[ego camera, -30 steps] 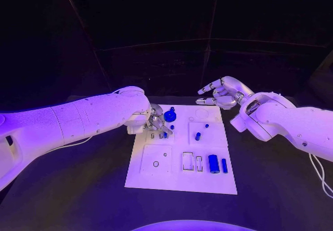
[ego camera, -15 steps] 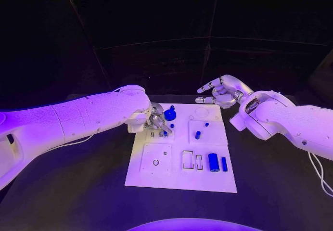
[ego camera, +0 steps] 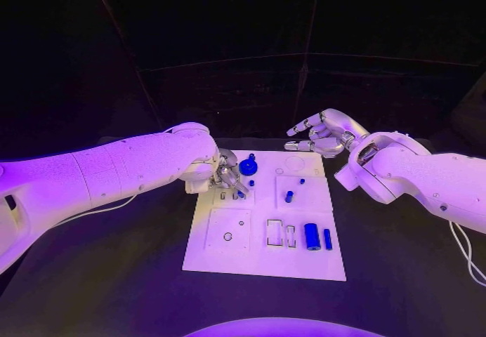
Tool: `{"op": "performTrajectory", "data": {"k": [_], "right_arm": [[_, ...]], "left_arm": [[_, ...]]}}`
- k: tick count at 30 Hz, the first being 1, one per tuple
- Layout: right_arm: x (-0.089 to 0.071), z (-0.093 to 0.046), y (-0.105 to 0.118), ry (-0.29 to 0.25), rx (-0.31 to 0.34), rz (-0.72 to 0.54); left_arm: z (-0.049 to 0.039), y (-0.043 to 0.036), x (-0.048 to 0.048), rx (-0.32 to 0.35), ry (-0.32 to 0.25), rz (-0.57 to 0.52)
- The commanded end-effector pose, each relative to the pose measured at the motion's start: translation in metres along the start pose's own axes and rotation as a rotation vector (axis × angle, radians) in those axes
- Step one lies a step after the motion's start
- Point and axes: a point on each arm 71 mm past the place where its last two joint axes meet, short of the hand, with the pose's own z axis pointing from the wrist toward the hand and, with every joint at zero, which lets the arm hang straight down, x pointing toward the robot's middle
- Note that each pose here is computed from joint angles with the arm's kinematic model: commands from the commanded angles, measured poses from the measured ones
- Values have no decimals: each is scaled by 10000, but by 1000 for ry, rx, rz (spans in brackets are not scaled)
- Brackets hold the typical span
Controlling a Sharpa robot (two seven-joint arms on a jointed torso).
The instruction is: Assemble the parts on the task board
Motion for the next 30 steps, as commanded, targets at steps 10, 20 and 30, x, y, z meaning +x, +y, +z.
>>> {"op": "performTrajectory", "data": {"k": [10,20,30], "right_arm": [[-21,15,-16,0,1,-1],[-22,33,-28,0,4,2],[-32,28,-39,-2,6,1]], "left_arm": [[-92,65,-7,57,-69,-178],[-165,142,16,53,-145,-166],[-162,254,119,17,-204,-56]]}}
